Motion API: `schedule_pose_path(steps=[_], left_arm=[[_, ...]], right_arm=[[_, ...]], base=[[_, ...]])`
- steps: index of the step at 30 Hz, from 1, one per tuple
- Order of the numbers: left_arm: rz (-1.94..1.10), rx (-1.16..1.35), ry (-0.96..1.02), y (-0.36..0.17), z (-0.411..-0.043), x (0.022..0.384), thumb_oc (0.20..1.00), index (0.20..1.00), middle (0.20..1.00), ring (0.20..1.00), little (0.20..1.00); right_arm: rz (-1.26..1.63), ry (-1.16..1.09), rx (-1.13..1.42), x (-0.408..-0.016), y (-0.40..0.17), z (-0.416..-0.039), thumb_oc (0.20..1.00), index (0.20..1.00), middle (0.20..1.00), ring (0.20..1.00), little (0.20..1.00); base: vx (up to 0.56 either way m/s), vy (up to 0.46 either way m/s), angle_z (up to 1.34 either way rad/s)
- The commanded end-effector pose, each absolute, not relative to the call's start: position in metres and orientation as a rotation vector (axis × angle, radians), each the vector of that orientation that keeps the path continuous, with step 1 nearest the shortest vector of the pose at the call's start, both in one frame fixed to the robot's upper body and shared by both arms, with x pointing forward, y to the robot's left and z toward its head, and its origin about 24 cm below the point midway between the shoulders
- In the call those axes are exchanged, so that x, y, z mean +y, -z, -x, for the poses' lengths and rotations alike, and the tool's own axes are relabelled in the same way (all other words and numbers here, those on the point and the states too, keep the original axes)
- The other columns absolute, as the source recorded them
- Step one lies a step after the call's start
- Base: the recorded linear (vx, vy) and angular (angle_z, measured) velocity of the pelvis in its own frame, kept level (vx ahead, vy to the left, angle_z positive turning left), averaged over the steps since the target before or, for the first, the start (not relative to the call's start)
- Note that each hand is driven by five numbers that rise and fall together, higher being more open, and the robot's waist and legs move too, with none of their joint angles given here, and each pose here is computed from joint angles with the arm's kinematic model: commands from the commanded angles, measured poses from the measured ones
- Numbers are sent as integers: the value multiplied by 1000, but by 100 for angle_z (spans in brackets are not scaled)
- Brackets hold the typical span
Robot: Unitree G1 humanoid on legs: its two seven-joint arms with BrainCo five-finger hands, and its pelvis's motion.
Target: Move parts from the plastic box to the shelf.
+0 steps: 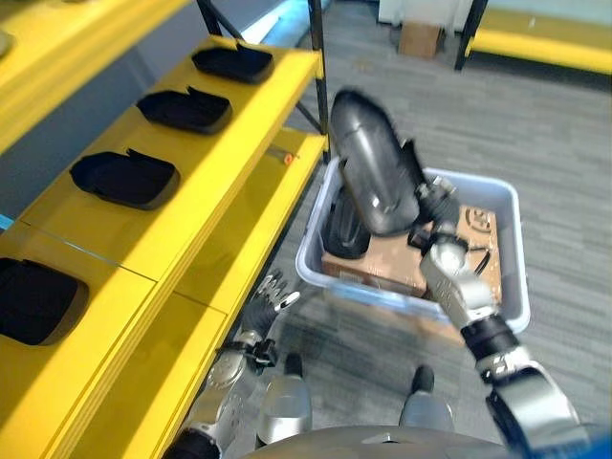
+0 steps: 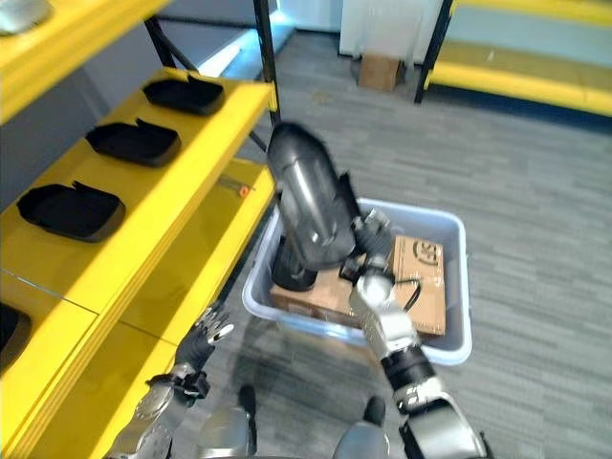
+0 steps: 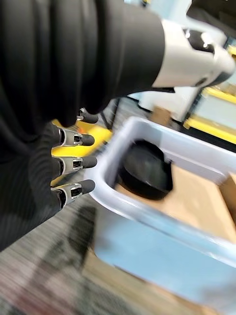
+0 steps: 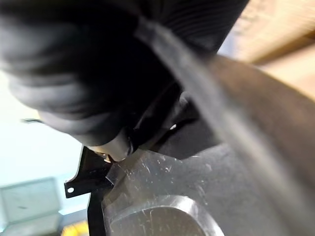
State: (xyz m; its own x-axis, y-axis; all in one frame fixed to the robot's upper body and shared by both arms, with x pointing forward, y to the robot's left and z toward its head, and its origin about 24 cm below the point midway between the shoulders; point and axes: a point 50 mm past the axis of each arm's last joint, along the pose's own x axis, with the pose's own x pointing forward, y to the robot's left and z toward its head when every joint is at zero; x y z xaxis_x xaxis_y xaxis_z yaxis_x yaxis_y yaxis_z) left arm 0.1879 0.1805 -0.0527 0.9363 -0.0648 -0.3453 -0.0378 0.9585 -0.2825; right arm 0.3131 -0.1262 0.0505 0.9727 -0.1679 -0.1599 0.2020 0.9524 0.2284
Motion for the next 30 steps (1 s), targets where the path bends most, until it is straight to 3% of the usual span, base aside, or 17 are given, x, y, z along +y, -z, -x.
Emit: schedule_pose_path(steps=[1,9,20,30], left_arm=[[237,248,24,36,-194,182,1000,1000,1000,1000,1000],[175,237,-11,29,-199,193,1000,1000,1000,1000,1000],[205,290,127,31,-211,172,1000,1000,1000,1000,1000],[173,315,197,31,-206,168,1000,1000,1000,1000,1000]], right_arm=[[-323,-28,-66,-113,-107,-325,200,200,200,200,200],[-474,-228,66,-62,-89,-307,200,200,200,200,200],[-535,-161,149,-87,-64,-297,200,200,200,200,200],[-550,-172,205,-76,-55,-283,200,200,200,200,200]], base=[[-66,239,12],[-89,185,-24],[-9,-33,100],[-51,-92,40]])
